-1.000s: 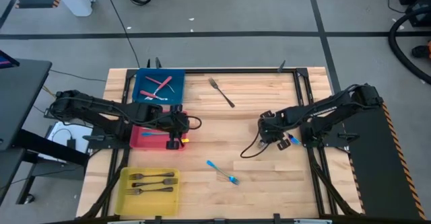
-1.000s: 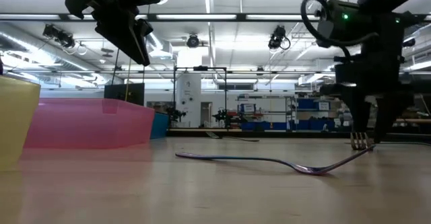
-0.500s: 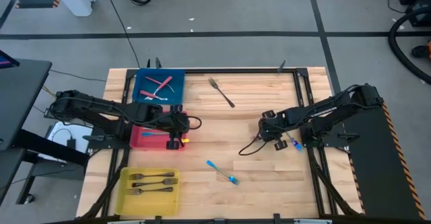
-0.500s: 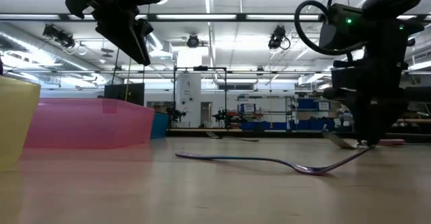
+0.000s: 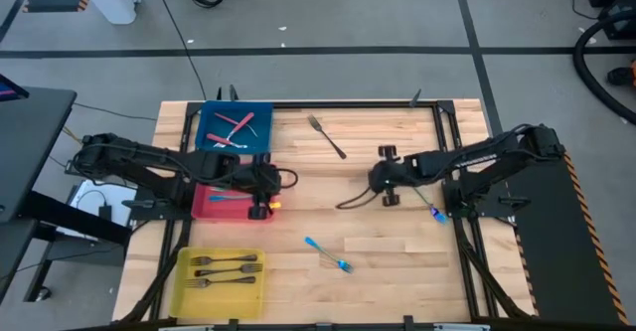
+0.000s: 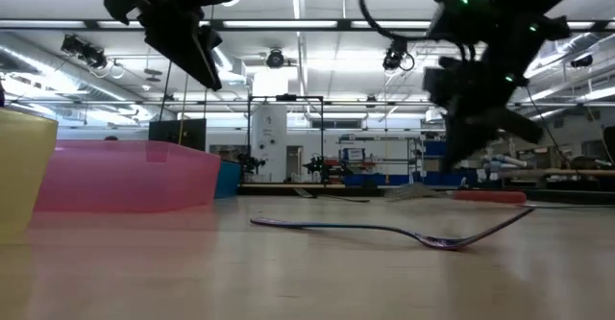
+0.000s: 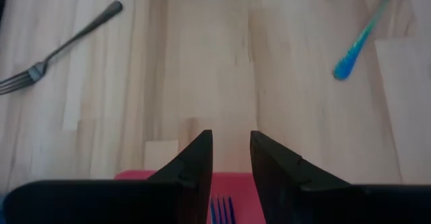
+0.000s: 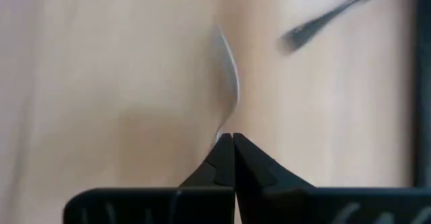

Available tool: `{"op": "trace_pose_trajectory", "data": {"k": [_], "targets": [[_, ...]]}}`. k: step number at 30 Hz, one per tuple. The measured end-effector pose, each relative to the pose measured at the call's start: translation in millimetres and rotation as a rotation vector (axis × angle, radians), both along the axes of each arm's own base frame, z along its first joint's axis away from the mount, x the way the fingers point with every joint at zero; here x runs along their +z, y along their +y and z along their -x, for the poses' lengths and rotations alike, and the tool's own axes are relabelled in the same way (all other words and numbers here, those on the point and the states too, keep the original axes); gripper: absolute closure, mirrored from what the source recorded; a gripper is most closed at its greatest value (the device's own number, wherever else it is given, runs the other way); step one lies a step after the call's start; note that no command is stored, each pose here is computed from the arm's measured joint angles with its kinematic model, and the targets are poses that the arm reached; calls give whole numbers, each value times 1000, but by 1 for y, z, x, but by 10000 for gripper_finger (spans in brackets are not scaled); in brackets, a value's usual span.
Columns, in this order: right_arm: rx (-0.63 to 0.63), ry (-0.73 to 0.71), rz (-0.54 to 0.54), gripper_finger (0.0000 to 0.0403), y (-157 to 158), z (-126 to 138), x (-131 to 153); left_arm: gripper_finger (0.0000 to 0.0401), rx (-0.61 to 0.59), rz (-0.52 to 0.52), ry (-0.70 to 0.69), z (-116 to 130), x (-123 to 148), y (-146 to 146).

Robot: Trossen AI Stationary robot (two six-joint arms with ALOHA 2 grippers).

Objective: Sort silverware by color (type)
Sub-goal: Put the pink fork into the blue bin

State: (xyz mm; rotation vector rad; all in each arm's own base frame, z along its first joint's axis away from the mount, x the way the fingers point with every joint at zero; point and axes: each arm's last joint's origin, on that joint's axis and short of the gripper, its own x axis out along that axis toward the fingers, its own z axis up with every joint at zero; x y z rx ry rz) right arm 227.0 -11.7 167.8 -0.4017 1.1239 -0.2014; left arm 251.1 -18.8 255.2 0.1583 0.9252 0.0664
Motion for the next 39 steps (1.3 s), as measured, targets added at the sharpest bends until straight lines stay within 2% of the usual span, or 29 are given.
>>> {"op": "trace_pose_trajectory", "data": {"k": [2, 4, 9, 13, 18, 26, 31, 39], "targets": [[-32, -82, 52, 402, -3, -10, 12, 301, 14, 2, -22, -2, 1, 3], [-42, -129, 60, 402, -4, -16, 20, 301, 30, 3, -31, -3, 2, 7], [-53, -90, 51, 399, -7, -14, 21, 301, 66, 2, -24, -3, 1, 16], [-145, -42, -24, 385, -12, -6, 17, 301, 86, 2, -24, -3, 1, 21], [-262, -61, -128, 369, -23, -3, 14, 301, 97, -1, -24, -3, 1, 25], [-287, 8, -153, 339, -37, 12, -5, 301, 96, -1, -24, -3, 1, 25], [-308, -9, -220, 322, -44, 15, -9, 301, 94, -4, -24, -3, 1, 25], [-317, -24, -225, 315, -51, 19, -16, 301, 93, -4, -24, -3, 1, 25]]}}
